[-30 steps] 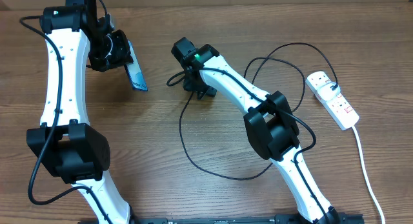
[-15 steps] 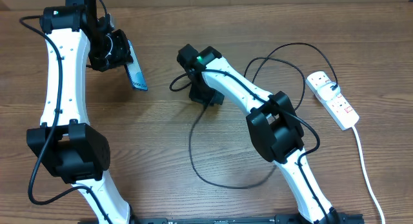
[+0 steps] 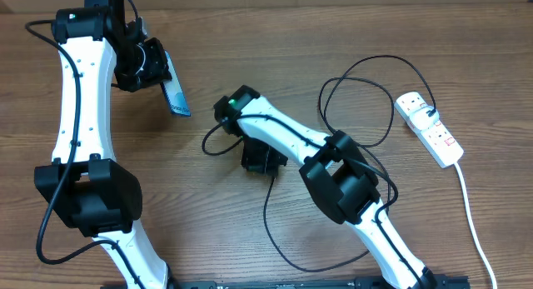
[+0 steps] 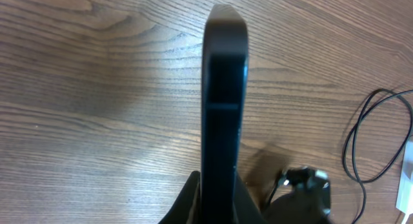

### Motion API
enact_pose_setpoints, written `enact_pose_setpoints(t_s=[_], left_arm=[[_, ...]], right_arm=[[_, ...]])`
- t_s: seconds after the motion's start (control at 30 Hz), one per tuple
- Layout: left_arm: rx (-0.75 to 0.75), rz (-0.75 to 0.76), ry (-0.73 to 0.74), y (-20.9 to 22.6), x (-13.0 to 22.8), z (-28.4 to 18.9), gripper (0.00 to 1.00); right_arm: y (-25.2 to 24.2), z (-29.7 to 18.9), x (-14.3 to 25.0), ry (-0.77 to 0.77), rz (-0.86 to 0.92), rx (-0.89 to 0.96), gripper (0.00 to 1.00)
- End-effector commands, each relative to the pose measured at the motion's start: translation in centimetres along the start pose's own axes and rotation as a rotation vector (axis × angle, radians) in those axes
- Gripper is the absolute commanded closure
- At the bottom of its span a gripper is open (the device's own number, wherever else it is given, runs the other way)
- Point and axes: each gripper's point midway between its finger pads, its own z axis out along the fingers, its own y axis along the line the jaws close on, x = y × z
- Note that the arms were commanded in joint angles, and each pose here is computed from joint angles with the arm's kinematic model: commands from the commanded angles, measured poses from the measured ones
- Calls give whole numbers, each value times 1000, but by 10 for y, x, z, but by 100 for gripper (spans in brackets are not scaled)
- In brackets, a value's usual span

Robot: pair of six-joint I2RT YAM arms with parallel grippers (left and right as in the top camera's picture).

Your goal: Plug charger to phone and switch on socket

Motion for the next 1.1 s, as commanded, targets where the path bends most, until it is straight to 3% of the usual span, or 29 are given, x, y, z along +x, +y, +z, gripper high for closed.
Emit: enact_pose_setpoints(t_s=[0.0,0.13,0.2,0.47,0.53,0.6,0.67,0.9,1.07], left_arm=[[23,9,-39,-9,-4,-11,96],[25,11,-45,-9,-5,-11,96],[25,11,-46,-9,-6,-11,96],[25,11,-44,-9,-5,-11,96],[25,11,-45,-9,-5,-11,96],[25,11,-46,-9,-5,-11,96],[25,11,-47,-9,-6,-11,96],[27,12,-48,-10,-6,-11,96],[52,18,-41,-14,-5,-11,96]], right_arm=[[-14,-7,8,-11,-9,46,87],[-38,-11,9,8,0,123,73],[-37,-11,9,12,-21,118,57],[-32,-28,0,-32,3,17,51],[-34,-36,-4,-46,18,-16,44],[-41,-47,-8,-62,27,-41,30],[-47,-57,-11,-80,44,-68,24],[-34,-79,-28,-135,-22,-237,22],[-25,-80,-36,-133,-11,-303,35]])
